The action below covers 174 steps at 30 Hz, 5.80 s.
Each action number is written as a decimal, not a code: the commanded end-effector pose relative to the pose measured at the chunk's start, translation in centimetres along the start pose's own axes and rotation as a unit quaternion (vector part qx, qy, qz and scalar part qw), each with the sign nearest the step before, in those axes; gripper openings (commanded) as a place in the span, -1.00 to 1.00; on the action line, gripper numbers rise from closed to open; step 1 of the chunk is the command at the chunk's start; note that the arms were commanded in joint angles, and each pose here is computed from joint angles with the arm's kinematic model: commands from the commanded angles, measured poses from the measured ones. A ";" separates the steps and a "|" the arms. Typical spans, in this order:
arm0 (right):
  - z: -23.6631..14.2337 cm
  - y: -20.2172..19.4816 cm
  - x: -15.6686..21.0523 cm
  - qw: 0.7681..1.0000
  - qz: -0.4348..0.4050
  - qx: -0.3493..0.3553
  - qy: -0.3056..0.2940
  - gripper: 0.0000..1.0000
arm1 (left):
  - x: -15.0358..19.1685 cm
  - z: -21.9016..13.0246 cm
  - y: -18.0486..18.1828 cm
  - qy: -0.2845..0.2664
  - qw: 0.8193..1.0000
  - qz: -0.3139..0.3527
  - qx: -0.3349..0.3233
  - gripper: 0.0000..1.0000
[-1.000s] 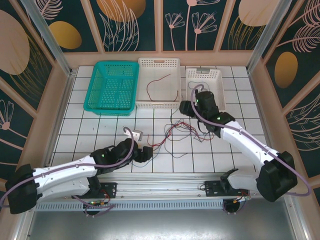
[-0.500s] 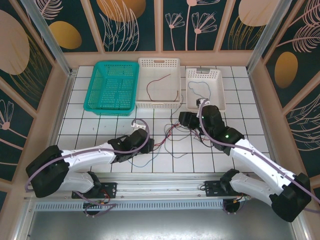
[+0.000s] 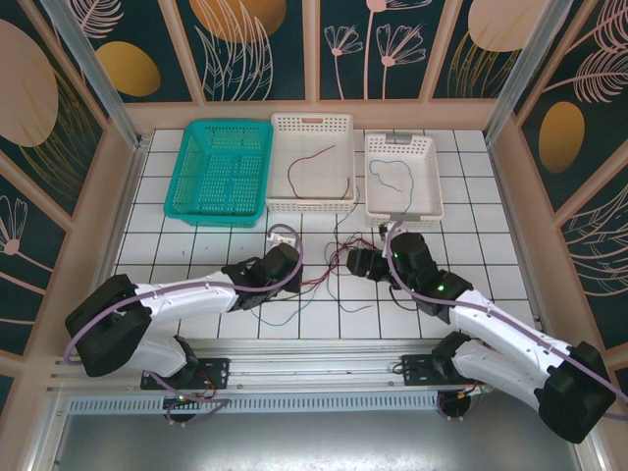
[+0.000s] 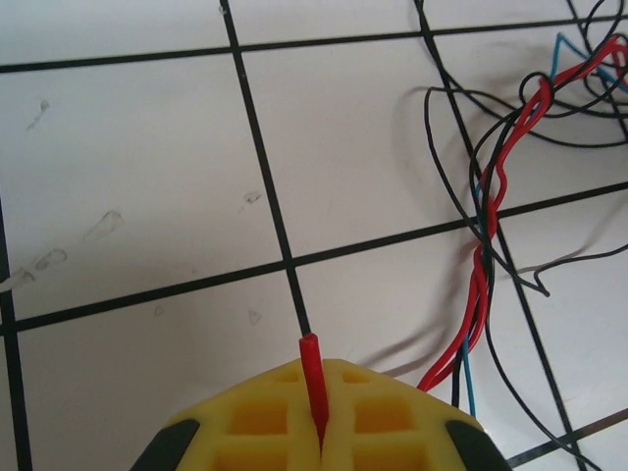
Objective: Untangle the cables
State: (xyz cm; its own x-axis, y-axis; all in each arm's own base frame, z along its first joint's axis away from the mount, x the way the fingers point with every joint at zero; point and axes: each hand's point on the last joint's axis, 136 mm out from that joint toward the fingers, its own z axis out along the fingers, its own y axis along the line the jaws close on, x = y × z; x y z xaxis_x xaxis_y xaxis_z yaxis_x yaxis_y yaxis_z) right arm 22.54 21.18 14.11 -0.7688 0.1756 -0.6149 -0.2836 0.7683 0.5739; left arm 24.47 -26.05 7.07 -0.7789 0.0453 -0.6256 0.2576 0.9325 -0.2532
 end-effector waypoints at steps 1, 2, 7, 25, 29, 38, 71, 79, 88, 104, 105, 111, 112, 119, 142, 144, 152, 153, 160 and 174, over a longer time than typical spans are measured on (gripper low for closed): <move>0.1 1.2 0.7 0.999 0.013 -0.046 -0.001 0.30 | -1.8 -0.9 -0.7 -0.024 1.000 -0.010 0.013 -1.00; 0.3 0.8 1.1 0.999 0.016 -0.043 0.003 0.30 | -2.1 -1.3 -0.8 -0.029 0.999 -0.014 0.017 -1.00; 1.5 0.8 3.1 0.998 0.015 -0.055 0.028 0.23 | -4.6 -4.3 -1.8 -0.072 0.995 -0.049 0.053 -1.00; 4.8 5.4 4.5 0.991 -0.043 -0.120 0.037 0.12 | -10.3 -11.5 -3.9 -0.153 0.974 -0.112 0.128 -1.00; 5.6 5.1 5.0 0.992 -0.041 -0.112 0.043 0.08 | -10.7 -12.2 -4.1 -0.160 0.970 -0.123 0.138 -1.00; 1.9 7.7 2.7 0.987 -0.057 -0.149 -0.008 0.06 | -11.5 -13.0 -3.5 -0.179 0.966 -0.136 0.127 -1.00; 2.1 11.7 3.1 0.980 -0.069 -0.179 -0.063 -1.00 | -12.5 -14.8 -1.8 -0.207 0.964 -0.138 0.095 -1.00; -3.5 5.6 -0.3 0.987 -0.025 -0.094 -0.130 -1.00 | -12.3 -18.2 2.4 -0.225 0.968 -0.111 0.023 -1.00; -9.2 0.8 -5.0 0.980 0.030 -0.005 -0.196 -1.00 | -12.3 -21.3 5.3 -0.237 0.967 -0.084 -0.039 -1.00; -16.5 -2.4 -9.8 0.948 0.063 0.134 -0.281 -1.00 | -13.0 -23.6 8.1 -0.257 0.957 -0.047 -0.127 -1.00; -16.9 -2.2 -10.1 0.947 0.062 0.135 -0.286 -1.00 | -13.1 -23.5 8.2 -0.257 0.956 -0.045 -0.133 -1.00; -20.2 -1.5 -11.7 0.936 0.062 0.140 -0.318 -1.00 | -13.1 -23.0 9.2 -0.257 0.950 -0.023 -0.175 -1.00; -21.0 -1.5 -12.0 0.933 0.063 0.144 -0.325 -1.00 | -13.1 -23.0 9.3 -0.257 0.950 -0.022 -0.177 -1.00; -24.9 -0.9 -13.4 0.920 0.059 0.157 -0.355 -1.00 | -12.5 -21.5 9.8 -0.240 0.950 0.005 -0.200 -1.00; -21.8 5.9 -19.7 0.928 -0.029 0.112 -0.355 -1.00 | -13.6 -17.6 3.6 -0.237 0.969 0.032 -0.060 -1.00; -21.6 6.8 -20.6 0.927 -0.034 0.103 -0.358 -1.00 | -13.6 -17.3 3.5 -0.239 0.968 0.039 -0.060 -1.00; -19.3 8.5 -25.1 0.929 -0.066 0.105 -0.348 -1.00 | -12.9 -16.3 3.7 -0.233 0.969 0.054 -0.063 -1.00; -19.0 8.5 -25.5 0.931 -0.067 0.102 -0.345 -1.00 | -13.0 -16.4 3.7 -0.234 0.969 0.054 -0.063 -1.00; -15.7 4.8 -30.0 0.950 -0.029 0.067 -0.303 -1.00 | -13.0 -16.5 3.7 -0.237 0.968 0.054 -0.063 -1.00; -8.3 -3.2 -30.5 0.959 0.033 0.120 -0.253 -1.00 | -12.9 -16.4 3.5 -0.234 0.969 0.055 -0.057 -1.00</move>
State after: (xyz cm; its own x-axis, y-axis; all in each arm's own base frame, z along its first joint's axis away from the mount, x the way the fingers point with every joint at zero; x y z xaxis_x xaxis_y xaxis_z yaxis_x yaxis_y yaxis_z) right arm 41.06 8.10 36.58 -0.3901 0.4431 -0.8071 -0.0630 0.8617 0.5035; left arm 25.98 -17.29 26.02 -0.4130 0.0104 -0.9107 0.2244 0.9703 -0.0907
